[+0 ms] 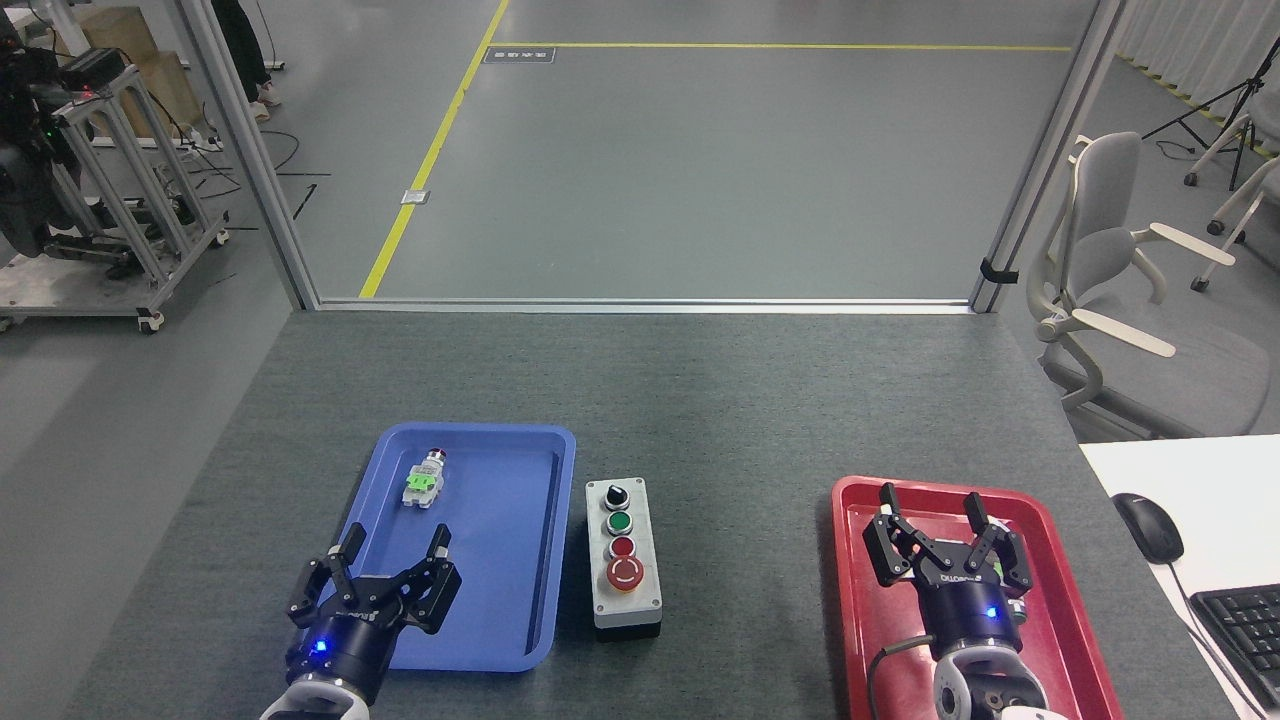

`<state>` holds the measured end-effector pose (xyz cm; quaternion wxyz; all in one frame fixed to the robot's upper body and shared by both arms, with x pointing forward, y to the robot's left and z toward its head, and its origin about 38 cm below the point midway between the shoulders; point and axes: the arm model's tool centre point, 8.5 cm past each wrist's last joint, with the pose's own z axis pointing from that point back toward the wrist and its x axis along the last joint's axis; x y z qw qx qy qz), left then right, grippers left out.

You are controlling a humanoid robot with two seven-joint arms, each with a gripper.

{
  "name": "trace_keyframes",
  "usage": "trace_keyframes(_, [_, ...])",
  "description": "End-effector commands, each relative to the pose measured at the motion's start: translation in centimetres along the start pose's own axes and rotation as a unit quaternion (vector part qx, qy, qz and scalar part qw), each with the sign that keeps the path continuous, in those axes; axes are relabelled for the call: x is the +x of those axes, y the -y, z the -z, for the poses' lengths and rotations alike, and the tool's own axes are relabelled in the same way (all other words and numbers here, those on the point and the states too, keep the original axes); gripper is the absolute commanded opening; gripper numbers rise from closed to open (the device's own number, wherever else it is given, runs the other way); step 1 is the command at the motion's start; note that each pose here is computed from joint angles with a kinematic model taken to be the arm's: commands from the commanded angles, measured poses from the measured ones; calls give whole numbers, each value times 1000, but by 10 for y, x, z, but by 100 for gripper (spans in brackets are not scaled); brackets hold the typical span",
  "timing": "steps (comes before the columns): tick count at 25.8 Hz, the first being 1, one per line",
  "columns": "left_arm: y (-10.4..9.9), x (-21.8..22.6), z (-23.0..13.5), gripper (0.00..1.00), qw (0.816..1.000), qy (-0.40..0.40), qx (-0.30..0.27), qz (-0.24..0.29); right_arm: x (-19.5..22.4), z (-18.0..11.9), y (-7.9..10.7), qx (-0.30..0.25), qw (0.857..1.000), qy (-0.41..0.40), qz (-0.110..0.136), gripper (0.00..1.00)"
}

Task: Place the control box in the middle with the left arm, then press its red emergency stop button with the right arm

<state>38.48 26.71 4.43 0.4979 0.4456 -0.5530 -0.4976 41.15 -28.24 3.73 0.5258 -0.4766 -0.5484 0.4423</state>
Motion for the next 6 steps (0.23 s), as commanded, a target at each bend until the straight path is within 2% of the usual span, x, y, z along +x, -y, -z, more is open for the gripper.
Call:
trace_keyframes(1, [1, -1, 1, 99, 1000, 0, -10, -1, -3, -4, -4, 6, 1000, -3, -1, 99])
trace_keyframes(6, [5, 1, 1, 99, 1000, -1, -10, -15, -2, -4, -3, 6, 1000, -3, 3, 99])
